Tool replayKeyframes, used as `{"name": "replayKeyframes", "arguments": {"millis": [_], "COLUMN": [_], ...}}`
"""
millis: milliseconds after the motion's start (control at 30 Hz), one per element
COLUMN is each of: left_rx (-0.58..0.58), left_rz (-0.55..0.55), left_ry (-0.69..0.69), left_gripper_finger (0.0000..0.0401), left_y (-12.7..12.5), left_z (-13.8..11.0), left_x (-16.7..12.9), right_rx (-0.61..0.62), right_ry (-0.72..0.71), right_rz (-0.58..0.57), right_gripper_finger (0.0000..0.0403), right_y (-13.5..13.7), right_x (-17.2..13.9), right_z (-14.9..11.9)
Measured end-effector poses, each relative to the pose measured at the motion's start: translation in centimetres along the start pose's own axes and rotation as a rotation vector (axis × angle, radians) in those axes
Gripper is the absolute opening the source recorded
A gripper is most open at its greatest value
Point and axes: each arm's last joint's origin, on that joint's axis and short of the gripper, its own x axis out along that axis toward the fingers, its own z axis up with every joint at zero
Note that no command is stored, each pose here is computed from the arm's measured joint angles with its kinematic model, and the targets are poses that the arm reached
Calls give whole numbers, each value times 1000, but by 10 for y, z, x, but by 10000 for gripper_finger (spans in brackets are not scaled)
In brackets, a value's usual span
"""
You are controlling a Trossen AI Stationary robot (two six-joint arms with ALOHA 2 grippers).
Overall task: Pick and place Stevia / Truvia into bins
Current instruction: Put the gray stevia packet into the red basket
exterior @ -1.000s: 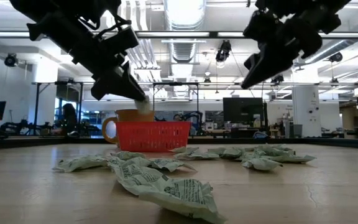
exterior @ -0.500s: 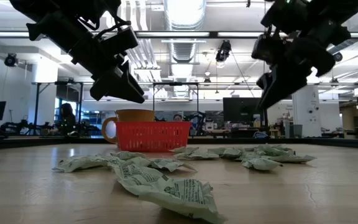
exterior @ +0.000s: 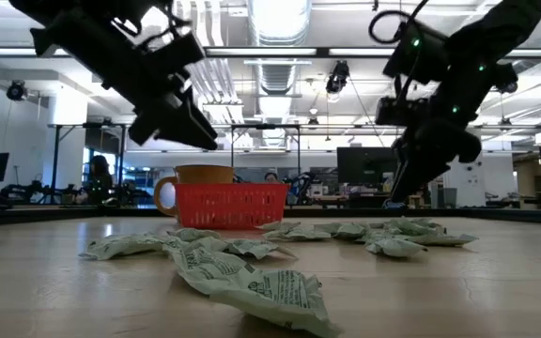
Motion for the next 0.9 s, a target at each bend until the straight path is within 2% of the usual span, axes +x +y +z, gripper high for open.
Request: {"name": "replayKeyframes", "arguments": {"millis": [167, 567, 900], "left_rx": [-6, -87, -106], "left_rz": [-37, -153, -296], "left_ry": [-75, -268, -433], "left_gripper_finger": [153, 153, 153], "left_y": [-1, 6, 4], "left_z": [10, 21, 22], "left_x": [-23, -87, -136], "right_rx": [-5, 16, -12], "right_ry": [48, 95, 94], "right_rz": [53, 40, 39], "right_gripper_finger": [67, 62, 13], "right_y": [-5, -10, -11], "right_x": [14, 24, 24], "right_z": [2, 0, 0]}}
